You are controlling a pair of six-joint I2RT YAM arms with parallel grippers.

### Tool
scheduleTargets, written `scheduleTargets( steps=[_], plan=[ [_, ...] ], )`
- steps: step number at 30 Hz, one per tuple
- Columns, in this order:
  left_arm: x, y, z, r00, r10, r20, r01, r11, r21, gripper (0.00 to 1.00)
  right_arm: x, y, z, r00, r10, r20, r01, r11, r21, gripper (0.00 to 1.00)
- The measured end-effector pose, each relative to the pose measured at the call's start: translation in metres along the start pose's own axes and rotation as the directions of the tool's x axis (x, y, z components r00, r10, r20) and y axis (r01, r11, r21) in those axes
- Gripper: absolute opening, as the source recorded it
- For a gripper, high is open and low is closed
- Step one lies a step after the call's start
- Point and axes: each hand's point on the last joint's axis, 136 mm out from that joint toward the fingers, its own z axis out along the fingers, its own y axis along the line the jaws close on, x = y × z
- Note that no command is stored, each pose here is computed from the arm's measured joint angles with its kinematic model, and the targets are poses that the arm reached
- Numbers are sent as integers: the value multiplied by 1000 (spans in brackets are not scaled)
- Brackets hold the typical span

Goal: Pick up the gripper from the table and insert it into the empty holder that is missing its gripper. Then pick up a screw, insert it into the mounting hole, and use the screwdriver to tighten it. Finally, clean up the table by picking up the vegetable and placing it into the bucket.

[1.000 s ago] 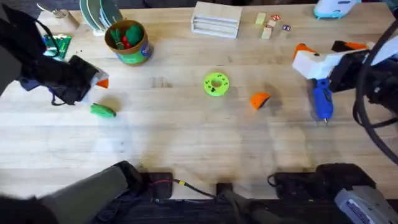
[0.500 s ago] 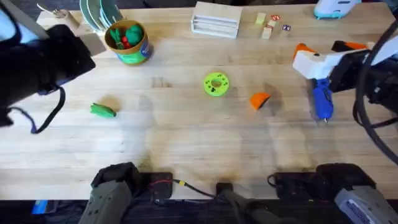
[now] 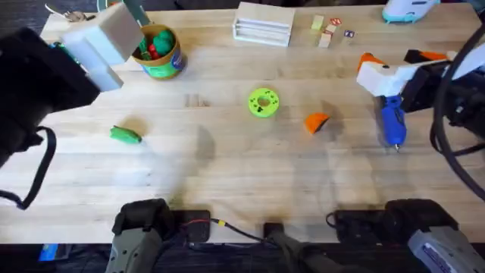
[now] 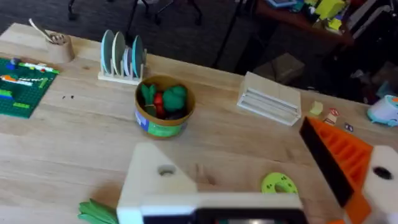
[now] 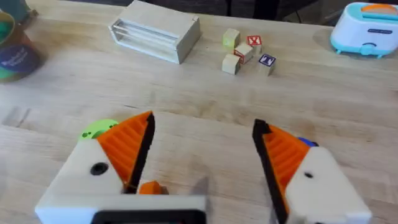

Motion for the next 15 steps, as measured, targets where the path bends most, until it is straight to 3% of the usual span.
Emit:
scheduleTargets(
  steps=[4,10,13,15],
  plan=[
    [5,1,0,1000,-21,-20,21,1000,-5,993,0,0,0,1000,0,-1,0,1000,0,991],
    [41,8,-4,985,-59,-165,52,998,-43,993,1,0,0,1000,1,-3,-1,1000,0,991],
    [40,8,-3,986,-58,-159,51,998,-43,993,1,0,0,1000,1,-4,-1,1000,0,991],
    [23,5,-1,995,-45,-92,44,999,-23,993,1,0,0,1000,1,-4,-1,1000,0,991]
  ],
)
